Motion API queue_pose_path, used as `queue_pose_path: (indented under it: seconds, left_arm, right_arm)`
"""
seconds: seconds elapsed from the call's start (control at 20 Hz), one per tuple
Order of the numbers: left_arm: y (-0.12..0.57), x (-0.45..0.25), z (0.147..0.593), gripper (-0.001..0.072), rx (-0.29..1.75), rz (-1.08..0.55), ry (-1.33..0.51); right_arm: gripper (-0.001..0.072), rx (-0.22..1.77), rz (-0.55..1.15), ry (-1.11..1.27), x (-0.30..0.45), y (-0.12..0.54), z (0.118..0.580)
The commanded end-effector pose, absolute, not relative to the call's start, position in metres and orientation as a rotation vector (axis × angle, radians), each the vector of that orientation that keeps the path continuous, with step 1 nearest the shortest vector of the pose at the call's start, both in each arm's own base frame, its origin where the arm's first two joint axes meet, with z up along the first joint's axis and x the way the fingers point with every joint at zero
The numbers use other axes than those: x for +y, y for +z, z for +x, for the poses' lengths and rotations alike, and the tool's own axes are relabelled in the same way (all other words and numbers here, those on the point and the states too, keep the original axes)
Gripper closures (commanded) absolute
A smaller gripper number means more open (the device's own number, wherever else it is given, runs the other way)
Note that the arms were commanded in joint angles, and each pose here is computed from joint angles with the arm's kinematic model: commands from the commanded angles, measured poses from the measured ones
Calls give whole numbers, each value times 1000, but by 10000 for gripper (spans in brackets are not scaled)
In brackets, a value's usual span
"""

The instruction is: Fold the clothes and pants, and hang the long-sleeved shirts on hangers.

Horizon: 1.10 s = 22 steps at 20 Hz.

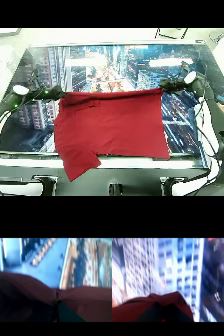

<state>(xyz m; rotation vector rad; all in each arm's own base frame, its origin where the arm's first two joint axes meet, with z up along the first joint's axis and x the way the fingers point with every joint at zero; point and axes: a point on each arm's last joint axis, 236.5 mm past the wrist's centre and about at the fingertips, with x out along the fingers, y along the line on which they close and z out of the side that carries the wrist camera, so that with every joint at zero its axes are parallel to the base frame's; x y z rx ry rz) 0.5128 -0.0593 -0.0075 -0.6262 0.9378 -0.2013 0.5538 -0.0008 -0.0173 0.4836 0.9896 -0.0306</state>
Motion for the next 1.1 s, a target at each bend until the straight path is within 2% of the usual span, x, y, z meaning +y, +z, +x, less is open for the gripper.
queue_pose_path:
  seconds: [0.0, 0.3, 0.45, 0.55, 0.65, 0.8, 1.05]
  left_arm:
    - [2, -36, 569, 680, 763, -609, -112]
    - [-39, -69, 573, 680, 829, -579, -144]
    - [-22, -72, 565, 679, 860, -570, -204]
    - [1, -75, 538, 680, 955, -510, -346]
    - [5, -72, 495, 680, 1105, -481, -434]
    - [-26, -61, 430, 680, 1409, -471, -401]
    - [-63, -73, 388, 680, 1555, -534, -386]
  right_arm:
    - [670, 685, 583, -111, -26, 12, 609]
    - [670, 870, 618, -124, -14, -44, 589]
    - [669, 933, 627, -117, -19, -31, 574]
    - [668, 1018, 632, -104, -26, -11, 550]
    - [668, 1182, 515, -35, -24, -10, 507]
    - [668, 1464, 406, -50, -25, -41, 441]
    - [668, 1513, 404, -26, -20, -73, 424]
